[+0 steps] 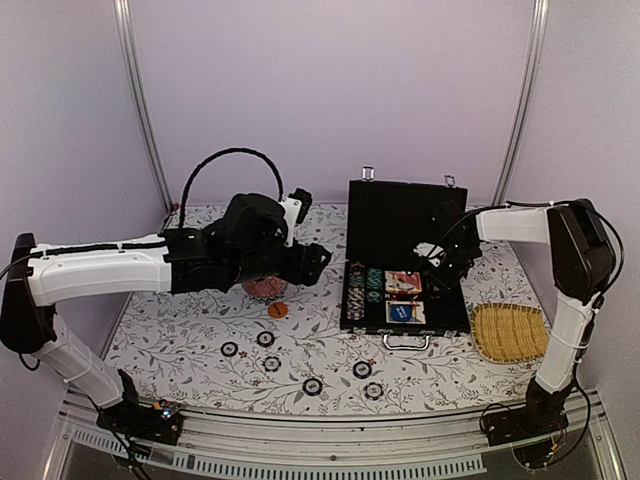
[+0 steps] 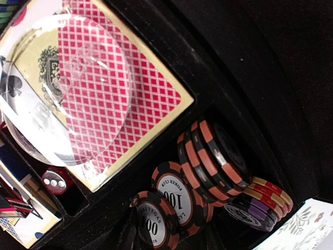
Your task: Pack up texas hold em set
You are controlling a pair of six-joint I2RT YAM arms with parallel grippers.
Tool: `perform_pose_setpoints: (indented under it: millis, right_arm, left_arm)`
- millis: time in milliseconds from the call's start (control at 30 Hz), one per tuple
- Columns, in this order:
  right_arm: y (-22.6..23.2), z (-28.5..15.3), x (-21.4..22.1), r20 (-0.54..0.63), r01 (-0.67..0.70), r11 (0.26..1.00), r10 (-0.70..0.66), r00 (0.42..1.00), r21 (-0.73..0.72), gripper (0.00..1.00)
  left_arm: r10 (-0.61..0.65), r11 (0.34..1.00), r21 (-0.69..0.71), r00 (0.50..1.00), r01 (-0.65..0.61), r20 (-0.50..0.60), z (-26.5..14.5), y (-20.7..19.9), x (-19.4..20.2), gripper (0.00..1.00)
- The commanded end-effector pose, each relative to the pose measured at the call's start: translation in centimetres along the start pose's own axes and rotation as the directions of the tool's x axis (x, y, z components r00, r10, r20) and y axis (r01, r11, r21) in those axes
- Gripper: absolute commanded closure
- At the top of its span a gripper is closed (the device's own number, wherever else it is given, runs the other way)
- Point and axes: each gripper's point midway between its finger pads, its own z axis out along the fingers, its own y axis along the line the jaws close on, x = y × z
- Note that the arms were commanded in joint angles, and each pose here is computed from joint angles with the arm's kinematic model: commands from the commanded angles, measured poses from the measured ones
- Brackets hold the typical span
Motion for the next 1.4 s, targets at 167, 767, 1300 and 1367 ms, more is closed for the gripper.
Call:
perform_pose_setpoints:
  millis: [167,767,1300,1367]
  right_arm:
    - [2.1,-1.4,-3.4,0.089,0.152,0.987,-0.157,0.984,0.057,0.63]
    - [0.0,-1.3,-3.9,0.041,0.248,0.952,-0.259,0.965,0.179,0.65]
    - [0.3,-1.9,-3.2,-0.006,0.418,0.892,-0.424,0.906,0.172,0.61]
    - [0.6,-1.9,-3.0,-0.005,0.422,0.894,-0.426,0.905,0.154,0.61]
  left_arm:
    - [0.012,1.000,0.015,1.000,-0.012,-0.016,0.5,-0.8,0.7,0.21]
    - [0.024,0.999,0.024,0.999,-0.023,-0.039,1.1,-1.3,1.0,0.21]
    - [0.024,0.999,0.033,0.999,-0.023,-0.043,1.1,-1.7,1.0,0.21]
    - [0.025,0.999,0.033,0.999,-0.023,-0.043,1.2,-1.7,1.0,0.21]
